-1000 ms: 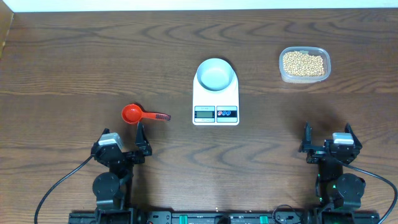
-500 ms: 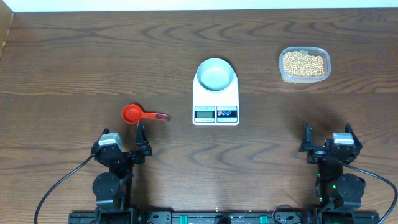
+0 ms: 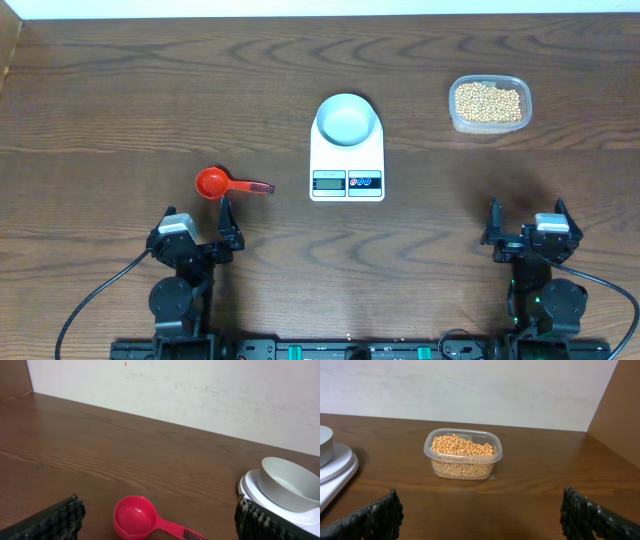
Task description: Scoop item into bowl and weigh 50g on scale
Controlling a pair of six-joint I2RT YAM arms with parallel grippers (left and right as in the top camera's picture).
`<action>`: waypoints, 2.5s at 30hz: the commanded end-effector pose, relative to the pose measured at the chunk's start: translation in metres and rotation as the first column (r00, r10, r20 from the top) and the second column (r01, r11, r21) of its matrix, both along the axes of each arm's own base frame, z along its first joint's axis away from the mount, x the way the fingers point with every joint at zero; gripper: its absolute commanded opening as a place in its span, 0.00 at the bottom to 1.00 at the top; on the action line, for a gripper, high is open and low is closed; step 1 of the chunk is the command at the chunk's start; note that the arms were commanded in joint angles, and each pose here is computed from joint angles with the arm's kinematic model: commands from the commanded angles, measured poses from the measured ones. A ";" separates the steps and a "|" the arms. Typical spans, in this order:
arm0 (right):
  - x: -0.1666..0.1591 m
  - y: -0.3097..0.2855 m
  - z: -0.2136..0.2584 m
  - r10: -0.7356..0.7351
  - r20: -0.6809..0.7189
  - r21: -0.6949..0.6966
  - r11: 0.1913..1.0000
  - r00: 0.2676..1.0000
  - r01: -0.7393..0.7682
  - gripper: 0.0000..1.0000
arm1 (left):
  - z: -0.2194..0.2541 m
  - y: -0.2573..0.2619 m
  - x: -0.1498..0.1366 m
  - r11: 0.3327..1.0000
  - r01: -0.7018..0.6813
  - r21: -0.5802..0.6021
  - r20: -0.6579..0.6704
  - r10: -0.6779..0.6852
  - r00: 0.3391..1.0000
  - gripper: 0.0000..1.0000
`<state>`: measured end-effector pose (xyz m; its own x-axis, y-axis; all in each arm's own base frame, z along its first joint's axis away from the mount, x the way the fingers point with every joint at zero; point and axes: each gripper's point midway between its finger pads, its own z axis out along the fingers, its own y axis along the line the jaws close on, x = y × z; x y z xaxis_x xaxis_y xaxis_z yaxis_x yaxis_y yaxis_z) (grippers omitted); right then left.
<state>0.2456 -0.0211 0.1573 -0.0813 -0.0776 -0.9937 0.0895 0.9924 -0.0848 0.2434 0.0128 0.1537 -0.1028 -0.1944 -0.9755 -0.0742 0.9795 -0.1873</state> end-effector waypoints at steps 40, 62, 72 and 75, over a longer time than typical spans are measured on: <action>0.000 -0.003 -0.001 -0.019 -0.001 0.014 1.000 1.000 0.019 0.99 | 0.027 -0.002 -0.001 1.000 0.013 -0.011 0.076 -0.012 0.997 0.98; 0.000 -0.003 -0.001 -0.019 -0.001 0.014 1.000 1.000 0.019 0.99 | 0.090 0.004 0.029 0.982 -0.049 -0.184 -0.070 0.036 0.997 0.98; 0.000 -0.003 -0.001 -0.019 -0.001 0.014 1.000 1.000 0.019 0.99 | 0.107 0.006 0.052 0.962 -0.128 -0.240 -0.338 0.040 0.940 0.98; 0.000 -0.003 -0.001 -0.019 -0.001 0.014 1.000 1.000 0.019 0.99 | 0.110 0.004 0.060 0.962 -0.124 -0.243 -0.358 0.030 0.933 0.98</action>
<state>0.2455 -0.0223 0.1573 -0.0818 -0.0775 -0.9936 0.0963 0.9917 -0.0853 0.2949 0.0154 0.2474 -0.4157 -0.4403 -0.7958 -0.2497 0.8966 -0.3657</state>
